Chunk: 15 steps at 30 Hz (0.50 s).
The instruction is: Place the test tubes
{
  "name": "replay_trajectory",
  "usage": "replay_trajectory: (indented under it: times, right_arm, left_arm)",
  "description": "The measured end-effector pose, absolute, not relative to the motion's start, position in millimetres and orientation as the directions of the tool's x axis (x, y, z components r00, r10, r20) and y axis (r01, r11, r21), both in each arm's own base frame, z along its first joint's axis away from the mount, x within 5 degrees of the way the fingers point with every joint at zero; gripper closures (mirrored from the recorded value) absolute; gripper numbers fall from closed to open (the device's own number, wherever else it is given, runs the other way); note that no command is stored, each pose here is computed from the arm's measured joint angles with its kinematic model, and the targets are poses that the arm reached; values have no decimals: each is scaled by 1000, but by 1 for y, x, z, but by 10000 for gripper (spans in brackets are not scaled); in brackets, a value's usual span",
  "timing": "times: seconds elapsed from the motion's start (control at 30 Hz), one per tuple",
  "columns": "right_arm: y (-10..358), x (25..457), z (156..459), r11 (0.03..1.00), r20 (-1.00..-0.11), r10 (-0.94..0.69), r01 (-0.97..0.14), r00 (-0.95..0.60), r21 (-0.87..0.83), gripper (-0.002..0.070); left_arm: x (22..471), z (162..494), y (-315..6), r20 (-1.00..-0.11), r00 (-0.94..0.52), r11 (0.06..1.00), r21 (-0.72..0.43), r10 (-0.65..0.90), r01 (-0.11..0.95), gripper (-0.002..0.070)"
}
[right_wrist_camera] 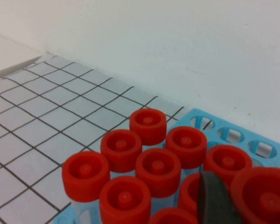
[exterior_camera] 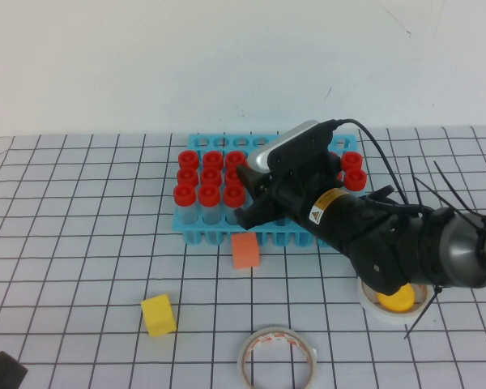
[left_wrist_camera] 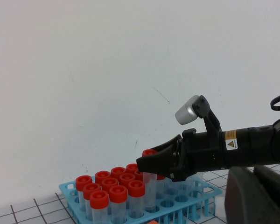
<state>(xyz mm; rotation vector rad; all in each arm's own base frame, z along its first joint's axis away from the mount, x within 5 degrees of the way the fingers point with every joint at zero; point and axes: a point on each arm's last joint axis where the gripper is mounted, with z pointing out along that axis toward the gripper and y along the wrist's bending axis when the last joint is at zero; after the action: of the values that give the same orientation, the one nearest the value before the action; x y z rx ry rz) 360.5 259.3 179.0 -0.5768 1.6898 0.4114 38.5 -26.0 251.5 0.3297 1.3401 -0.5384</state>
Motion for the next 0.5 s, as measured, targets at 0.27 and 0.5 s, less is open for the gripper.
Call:
replay_trajectory:
  times: [0.27,0.5]
  right_arm:
    - [258,358,185,811,-974,-164,-584,-156,-43,397]
    - [258,358,185,810,-972,-168,-584,-162,-43,397]
  left_arm:
    - [39,252,-26,-975,134,835,-78,-179,545,676]
    - [39,252,-26,-975,134,835,-78,-179,545,676]
